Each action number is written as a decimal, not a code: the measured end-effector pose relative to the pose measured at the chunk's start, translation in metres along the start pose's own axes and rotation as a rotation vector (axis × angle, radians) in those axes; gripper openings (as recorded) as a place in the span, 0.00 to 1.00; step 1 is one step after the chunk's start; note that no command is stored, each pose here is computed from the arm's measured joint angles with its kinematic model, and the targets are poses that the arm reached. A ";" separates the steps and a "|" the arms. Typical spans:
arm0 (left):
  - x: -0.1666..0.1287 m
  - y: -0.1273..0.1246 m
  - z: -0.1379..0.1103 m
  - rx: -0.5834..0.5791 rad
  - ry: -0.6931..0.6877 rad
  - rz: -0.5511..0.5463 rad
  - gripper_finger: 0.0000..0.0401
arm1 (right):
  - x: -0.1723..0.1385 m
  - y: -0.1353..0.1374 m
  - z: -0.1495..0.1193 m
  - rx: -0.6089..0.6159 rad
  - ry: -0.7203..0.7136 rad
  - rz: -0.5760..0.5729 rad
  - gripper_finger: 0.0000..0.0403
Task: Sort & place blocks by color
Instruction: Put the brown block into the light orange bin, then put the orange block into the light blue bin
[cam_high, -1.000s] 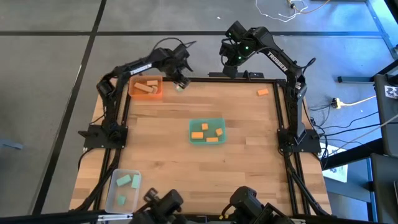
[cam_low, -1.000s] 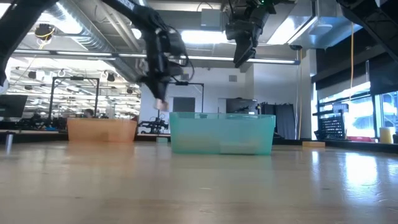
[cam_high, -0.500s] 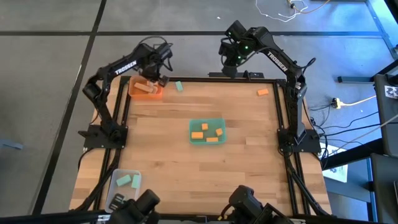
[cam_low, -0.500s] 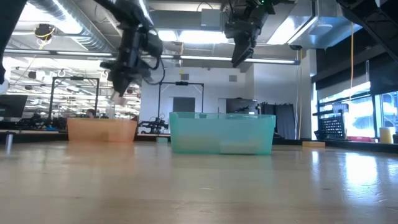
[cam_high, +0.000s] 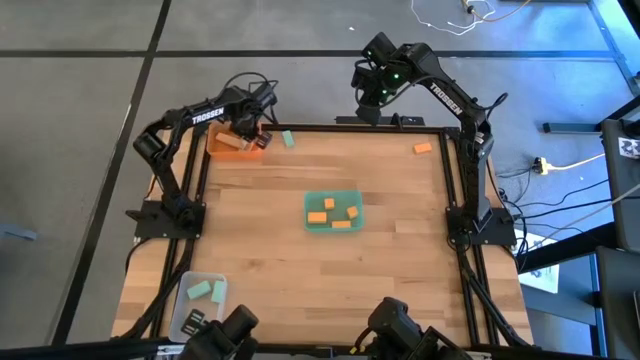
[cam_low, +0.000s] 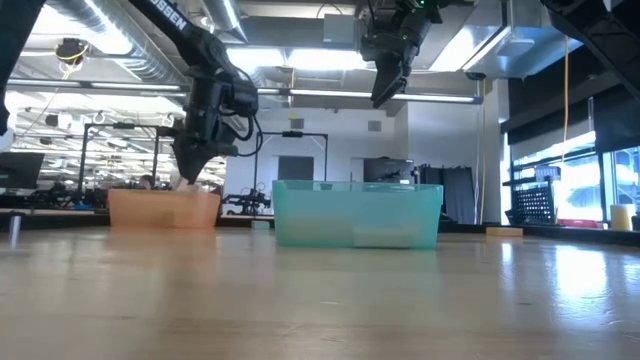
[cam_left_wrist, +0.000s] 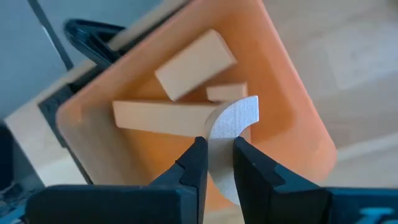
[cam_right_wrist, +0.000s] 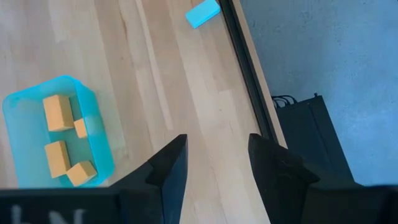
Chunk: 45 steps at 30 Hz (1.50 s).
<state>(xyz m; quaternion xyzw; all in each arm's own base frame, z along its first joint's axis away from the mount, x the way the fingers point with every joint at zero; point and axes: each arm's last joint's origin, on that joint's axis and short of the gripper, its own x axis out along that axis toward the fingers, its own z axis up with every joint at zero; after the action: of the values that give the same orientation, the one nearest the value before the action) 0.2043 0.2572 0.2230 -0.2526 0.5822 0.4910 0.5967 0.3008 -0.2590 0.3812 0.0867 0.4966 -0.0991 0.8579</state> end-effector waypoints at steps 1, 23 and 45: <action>0.000 0.000 0.001 -0.002 -0.008 0.006 0.15 | 0.000 0.000 0.000 0.000 0.000 0.000 0.42; 0.001 0.002 0.001 0.044 -0.004 0.004 0.17 | 0.000 0.000 0.000 0.002 0.001 0.001 0.42; -0.001 0.011 0.007 -0.051 0.018 -0.138 0.29 | 0.002 -0.002 -0.011 0.045 0.107 0.001 0.42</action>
<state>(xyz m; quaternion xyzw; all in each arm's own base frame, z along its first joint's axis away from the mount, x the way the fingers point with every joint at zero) 0.1977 0.2668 0.2286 -0.3117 0.5560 0.4610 0.6174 0.2915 -0.2583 0.3742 0.1114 0.5392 -0.1053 0.8281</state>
